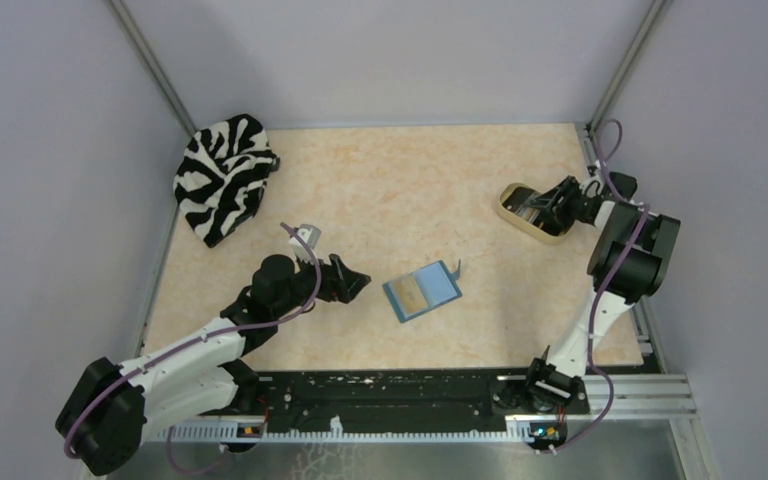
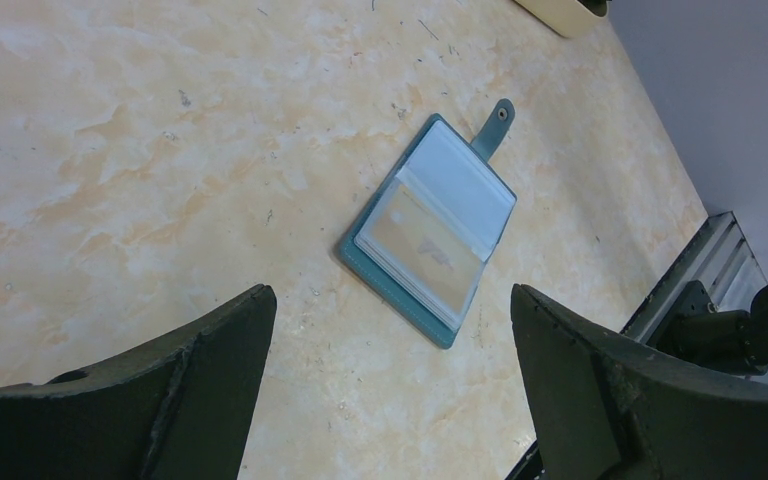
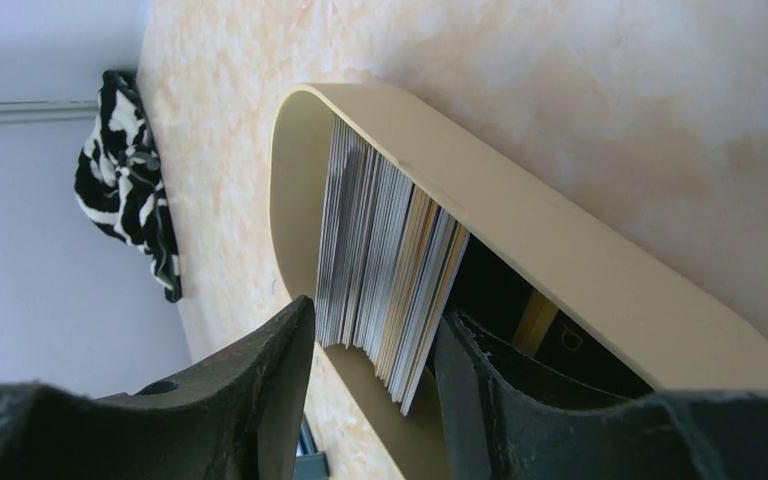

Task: Put the credit cards into the card holder
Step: Pick up the credit card from the storage box.

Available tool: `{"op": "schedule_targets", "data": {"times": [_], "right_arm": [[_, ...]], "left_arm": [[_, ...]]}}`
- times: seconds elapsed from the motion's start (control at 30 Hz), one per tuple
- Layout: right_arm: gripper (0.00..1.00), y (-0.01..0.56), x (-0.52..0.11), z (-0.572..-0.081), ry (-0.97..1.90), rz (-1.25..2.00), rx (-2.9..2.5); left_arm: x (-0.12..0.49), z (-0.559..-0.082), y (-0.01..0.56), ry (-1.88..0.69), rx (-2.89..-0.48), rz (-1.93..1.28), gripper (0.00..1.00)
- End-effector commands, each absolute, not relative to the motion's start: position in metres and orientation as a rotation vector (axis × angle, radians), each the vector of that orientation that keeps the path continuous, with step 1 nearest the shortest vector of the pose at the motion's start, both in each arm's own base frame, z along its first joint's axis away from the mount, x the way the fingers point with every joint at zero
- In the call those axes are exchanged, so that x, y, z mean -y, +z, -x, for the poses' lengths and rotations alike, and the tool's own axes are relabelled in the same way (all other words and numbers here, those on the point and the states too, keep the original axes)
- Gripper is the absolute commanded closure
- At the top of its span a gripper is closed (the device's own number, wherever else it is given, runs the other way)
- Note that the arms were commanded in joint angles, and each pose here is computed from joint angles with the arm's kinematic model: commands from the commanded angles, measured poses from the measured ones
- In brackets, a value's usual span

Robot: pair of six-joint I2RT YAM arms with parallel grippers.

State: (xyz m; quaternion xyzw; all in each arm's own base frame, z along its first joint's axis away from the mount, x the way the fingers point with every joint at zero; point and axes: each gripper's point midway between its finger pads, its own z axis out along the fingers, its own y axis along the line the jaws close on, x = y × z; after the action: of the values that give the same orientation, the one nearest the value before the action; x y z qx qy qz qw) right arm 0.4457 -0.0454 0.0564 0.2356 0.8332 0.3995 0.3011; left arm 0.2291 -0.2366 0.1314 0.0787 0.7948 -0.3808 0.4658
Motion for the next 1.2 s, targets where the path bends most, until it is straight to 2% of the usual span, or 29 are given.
{"op": "schedule_targets", "data": {"times": [0.0,0.5,0.8,0.87,1.17], "right_arm": [[0.54,0.098,0.047,-0.448,1.115,-0.530,-2.095],[0.60,0.103,0.068,-0.438,1.111,-0.576,-2.056],[0.73,0.090,0.078,-0.435,1.044,-0.637,-2.103],[0.80,0.084,0.082,-0.434,1.014,-0.654,-2.125],[0.88,0.076,0.088,-0.432,0.949,-0.677,-2.169]], "left_arm": [[0.240,-0.232,0.146,-0.964,-1.905,-0.190,0.07],[0.237,-0.230,0.146,-0.958,-1.901,-0.186,0.07],[0.237,-0.230,0.146,-0.962,-1.901,-0.185,0.07],[0.237,-0.230,0.146,-0.961,-1.901,-0.185,0.07],[0.238,-0.229,0.148,-0.968,-1.898,-0.186,0.07]]}}
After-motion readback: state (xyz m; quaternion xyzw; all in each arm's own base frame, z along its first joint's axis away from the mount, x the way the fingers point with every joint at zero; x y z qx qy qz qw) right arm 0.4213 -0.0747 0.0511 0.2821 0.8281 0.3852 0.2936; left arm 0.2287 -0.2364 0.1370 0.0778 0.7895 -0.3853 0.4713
